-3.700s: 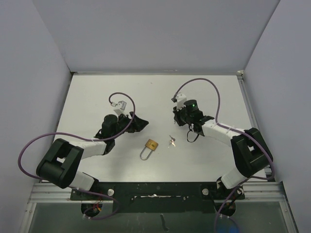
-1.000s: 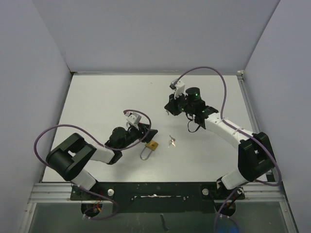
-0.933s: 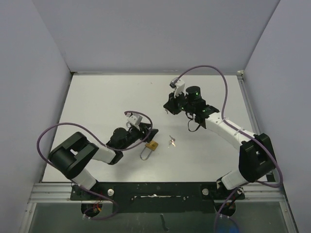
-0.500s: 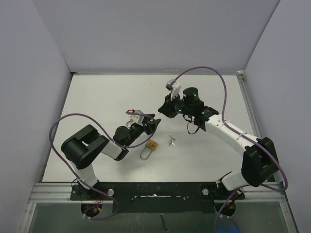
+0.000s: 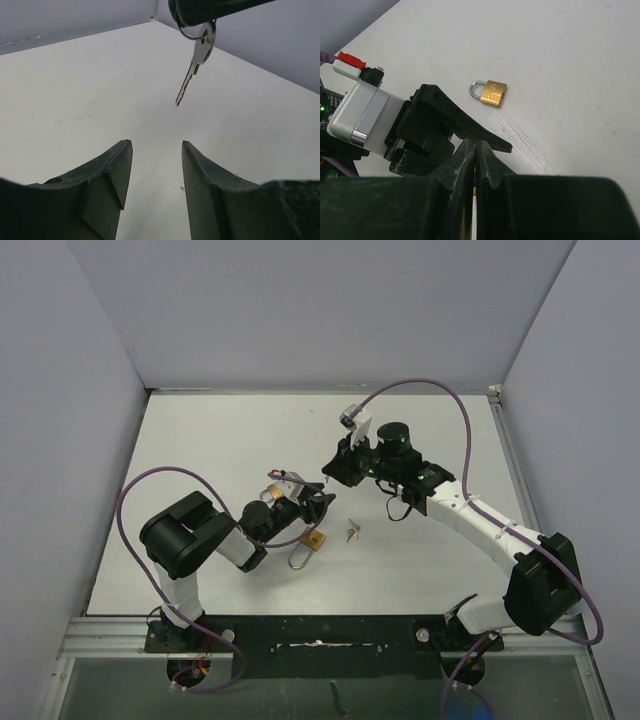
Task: Unlock with the key
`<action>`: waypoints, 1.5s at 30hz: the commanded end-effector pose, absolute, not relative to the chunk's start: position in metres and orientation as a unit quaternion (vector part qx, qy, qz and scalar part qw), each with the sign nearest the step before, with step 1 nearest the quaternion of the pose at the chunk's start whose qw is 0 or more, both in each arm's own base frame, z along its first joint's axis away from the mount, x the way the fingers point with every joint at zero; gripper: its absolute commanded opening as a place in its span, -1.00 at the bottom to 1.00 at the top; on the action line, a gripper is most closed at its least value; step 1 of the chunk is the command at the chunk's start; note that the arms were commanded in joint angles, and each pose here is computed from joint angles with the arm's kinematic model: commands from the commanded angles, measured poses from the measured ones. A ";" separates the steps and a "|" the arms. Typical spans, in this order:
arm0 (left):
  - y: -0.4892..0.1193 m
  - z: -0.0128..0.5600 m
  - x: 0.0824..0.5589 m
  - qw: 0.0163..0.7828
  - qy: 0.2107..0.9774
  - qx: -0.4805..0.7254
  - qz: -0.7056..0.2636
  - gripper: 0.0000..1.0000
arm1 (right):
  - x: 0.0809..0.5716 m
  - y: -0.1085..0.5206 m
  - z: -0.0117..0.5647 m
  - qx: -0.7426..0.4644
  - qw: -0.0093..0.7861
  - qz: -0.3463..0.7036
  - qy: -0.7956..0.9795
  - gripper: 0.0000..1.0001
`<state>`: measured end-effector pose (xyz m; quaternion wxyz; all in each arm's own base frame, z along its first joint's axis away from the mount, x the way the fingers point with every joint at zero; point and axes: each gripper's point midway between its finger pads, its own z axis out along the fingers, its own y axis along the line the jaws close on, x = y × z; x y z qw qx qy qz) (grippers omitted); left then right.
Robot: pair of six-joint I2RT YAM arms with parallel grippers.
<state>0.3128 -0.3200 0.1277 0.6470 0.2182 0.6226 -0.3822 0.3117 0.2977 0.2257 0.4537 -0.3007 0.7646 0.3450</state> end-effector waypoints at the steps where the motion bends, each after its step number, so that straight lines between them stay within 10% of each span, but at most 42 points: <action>1: -0.321 0.212 0.309 0.732 0.498 0.203 -0.418 -0.16 | 0.307 0.299 0.247 -0.304 0.474 0.353 0.747 -1.00; 45: -0.327 0.236 0.294 0.744 0.478 0.217 -0.413 -0.57 | 0.300 0.294 0.242 -0.294 0.477 0.354 0.749 -1.00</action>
